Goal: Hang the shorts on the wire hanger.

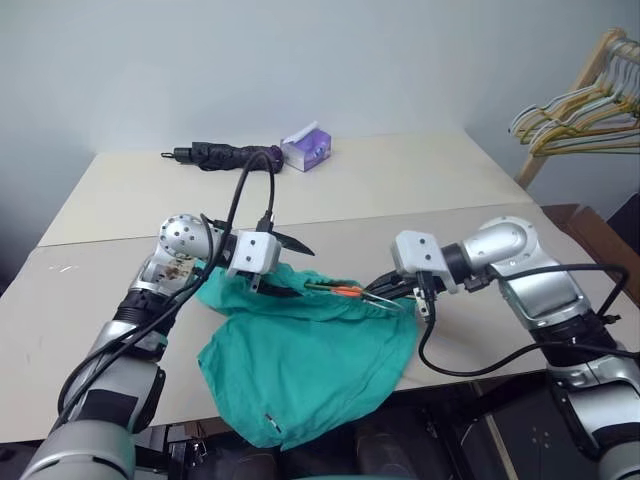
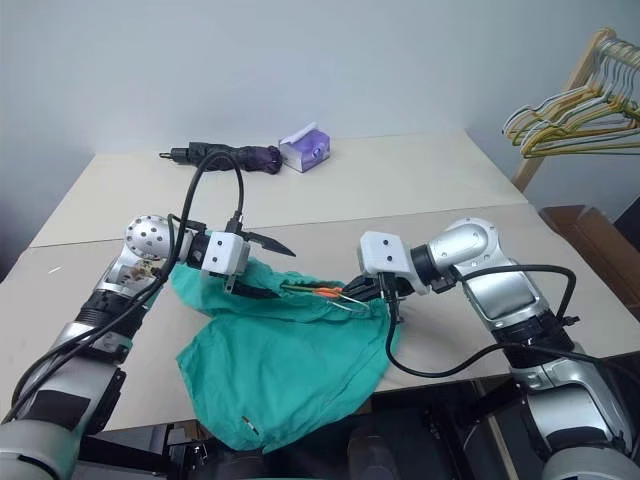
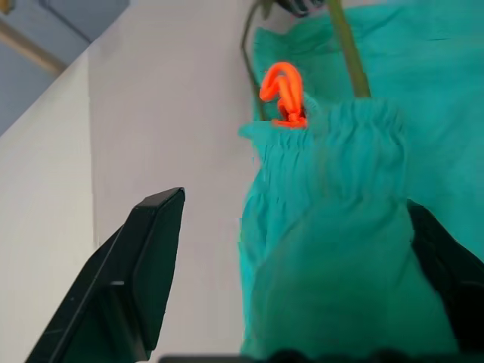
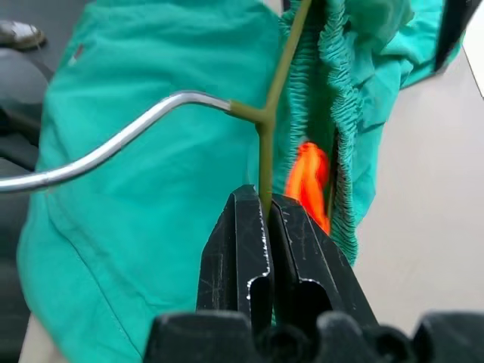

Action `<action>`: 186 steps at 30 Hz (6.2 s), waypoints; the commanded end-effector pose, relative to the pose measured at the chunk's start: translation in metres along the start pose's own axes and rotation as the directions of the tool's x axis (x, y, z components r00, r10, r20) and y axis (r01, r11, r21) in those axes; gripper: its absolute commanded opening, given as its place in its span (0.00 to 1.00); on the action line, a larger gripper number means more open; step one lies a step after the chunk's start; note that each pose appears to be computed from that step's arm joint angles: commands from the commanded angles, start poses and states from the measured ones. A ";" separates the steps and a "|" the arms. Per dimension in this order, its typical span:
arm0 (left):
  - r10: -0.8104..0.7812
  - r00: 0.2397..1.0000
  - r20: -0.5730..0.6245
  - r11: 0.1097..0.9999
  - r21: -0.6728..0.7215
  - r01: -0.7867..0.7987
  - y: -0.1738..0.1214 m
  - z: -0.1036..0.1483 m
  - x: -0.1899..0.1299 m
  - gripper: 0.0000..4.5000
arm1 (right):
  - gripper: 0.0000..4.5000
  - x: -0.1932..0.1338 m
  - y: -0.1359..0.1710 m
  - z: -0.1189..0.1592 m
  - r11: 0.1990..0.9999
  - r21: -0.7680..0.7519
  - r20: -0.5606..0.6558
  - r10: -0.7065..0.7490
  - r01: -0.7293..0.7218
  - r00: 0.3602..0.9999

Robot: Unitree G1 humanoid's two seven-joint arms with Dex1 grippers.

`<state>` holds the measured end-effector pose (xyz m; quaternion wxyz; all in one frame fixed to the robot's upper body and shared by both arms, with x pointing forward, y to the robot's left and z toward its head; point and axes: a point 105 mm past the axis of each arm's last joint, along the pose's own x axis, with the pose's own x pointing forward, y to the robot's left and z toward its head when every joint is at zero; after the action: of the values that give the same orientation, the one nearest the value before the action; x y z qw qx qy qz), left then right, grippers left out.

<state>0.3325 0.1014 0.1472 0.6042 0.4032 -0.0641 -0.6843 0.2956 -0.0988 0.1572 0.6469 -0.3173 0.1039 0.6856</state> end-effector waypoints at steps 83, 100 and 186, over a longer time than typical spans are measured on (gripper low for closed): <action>0.195 0.980 0.029 0.931 -0.320 -0.176 0.015 -0.002 -0.028 0.00 | 0.00 -0.014 -0.027 0.030 0.905 0.386 0.323 -0.316 0.181 0.892; 0.001 1.000 0.016 0.961 -0.275 0.004 0.008 0.007 -0.055 0.85 | 0.00 -0.018 -0.030 0.044 0.939 0.332 0.226 0.015 -0.091 0.974; 0.147 0.982 -0.115 0.911 -0.372 -0.180 0.019 -0.025 -0.080 0.00 | 0.99 -0.102 0.003 -0.036 0.707 0.595 0.125 -0.552 0.383 0.824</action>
<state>0.3557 0.1738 0.1603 0.7207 0.2984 0.0861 -0.6198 0.3055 -0.2147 0.1791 0.8762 -0.0235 0.1318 0.4630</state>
